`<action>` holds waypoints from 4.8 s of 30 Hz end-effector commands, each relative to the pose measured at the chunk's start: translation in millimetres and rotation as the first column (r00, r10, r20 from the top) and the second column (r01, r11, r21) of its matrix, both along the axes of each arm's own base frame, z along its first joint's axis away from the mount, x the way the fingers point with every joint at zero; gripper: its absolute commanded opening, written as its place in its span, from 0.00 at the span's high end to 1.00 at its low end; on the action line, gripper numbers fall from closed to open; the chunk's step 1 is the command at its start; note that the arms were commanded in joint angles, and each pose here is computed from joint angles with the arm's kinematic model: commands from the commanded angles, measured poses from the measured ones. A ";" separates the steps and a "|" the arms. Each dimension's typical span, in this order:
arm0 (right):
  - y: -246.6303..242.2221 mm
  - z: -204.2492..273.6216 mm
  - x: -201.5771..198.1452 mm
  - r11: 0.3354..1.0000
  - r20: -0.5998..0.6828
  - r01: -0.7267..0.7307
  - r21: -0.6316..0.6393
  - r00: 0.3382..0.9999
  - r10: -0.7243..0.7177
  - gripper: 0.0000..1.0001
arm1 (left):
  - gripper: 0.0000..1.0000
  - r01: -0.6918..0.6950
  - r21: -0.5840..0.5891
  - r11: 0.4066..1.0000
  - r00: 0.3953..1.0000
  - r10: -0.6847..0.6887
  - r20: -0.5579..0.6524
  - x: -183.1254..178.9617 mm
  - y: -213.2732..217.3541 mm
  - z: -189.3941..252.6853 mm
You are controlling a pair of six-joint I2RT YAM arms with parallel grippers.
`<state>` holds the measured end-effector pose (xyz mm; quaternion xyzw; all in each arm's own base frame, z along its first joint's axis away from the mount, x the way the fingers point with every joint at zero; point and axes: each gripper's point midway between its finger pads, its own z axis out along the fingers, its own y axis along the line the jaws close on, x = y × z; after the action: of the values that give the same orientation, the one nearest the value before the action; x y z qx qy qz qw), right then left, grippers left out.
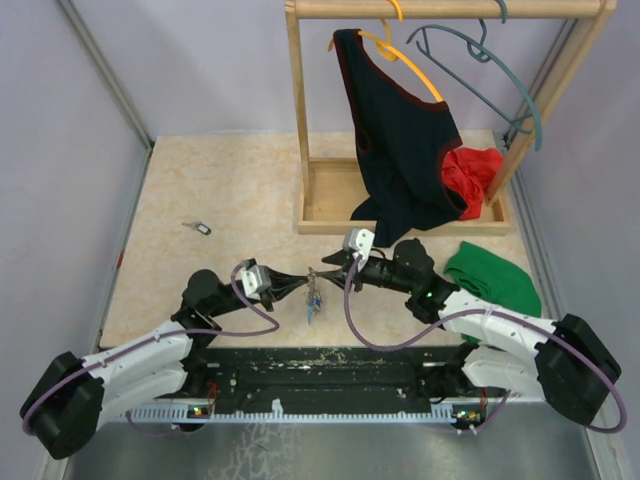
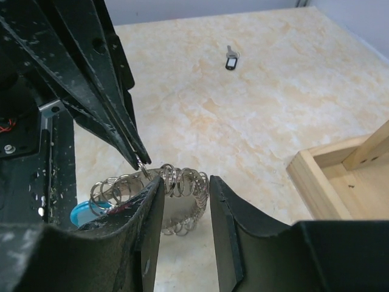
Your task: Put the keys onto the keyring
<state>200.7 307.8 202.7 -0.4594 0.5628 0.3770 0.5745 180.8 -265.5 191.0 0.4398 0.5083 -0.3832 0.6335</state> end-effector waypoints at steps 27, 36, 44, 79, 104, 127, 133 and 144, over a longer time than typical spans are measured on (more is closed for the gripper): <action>-6.5 34.8 -7.4 0.996 0.112 -0.064 -0.064 0.991 0.071 0.65 | 1.00 0.006 0.028 1.000 0.998 -0.008 0.056 6.7 -4.2 24.7; 9.0 44.1 -15.4 0.968 0.201 -0.212 -0.135 0.951 0.237 0.65 | 1.00 -0.006 0.061 0.998 0.999 0.003 0.048 10.9 -4.2 28.4; 19.1 35.9 -13.9 0.944 0.205 -0.275 -0.184 0.928 0.311 0.67 | 1.00 0.005 0.075 0.997 0.999 -0.007 0.037 10.3 -5.7 26.7; 21.1 22.2 1.7 0.965 0.140 -0.197 -0.172 0.965 0.222 1.00 | 0.78 -0.143 0.020 0.990 0.989 0.143 -0.022 31.9 4.4 36.0; 20.7 28.9 -11.7 0.977 0.106 -0.209 -0.031 0.972 0.211 1.00 | 0.27 -0.898 0.231 0.374 0.254 0.871 -0.421 182.9 189.6 -24.2; 21.7 28.4 -17.0 0.971 0.107 -0.236 -0.021 0.966 0.237 1.00 | 0.55 -0.637 0.692 0.341 0.079 0.921 -0.381 270.5 309.9 -147.5; 21.6 28.0 -17.6 0.970 0.105 -0.240 -0.023 0.965 0.241 1.00 | 0.58 -0.604 0.741 0.295 0.047 0.941 -0.336 266.8 321.1 -159.0; 21.9 28.5 -18.8 0.969 0.104 -0.247 -0.022 0.963 0.248 1.00 | 0.74 -0.541 0.790 0.289 0.023 0.944 -0.330 255.4 322.9 -173.4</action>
<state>181.4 326.3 201.2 -0.5499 0.5166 0.4117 0.5111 449.1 54.0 29.9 -0.0030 0.9358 0.0139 0.3522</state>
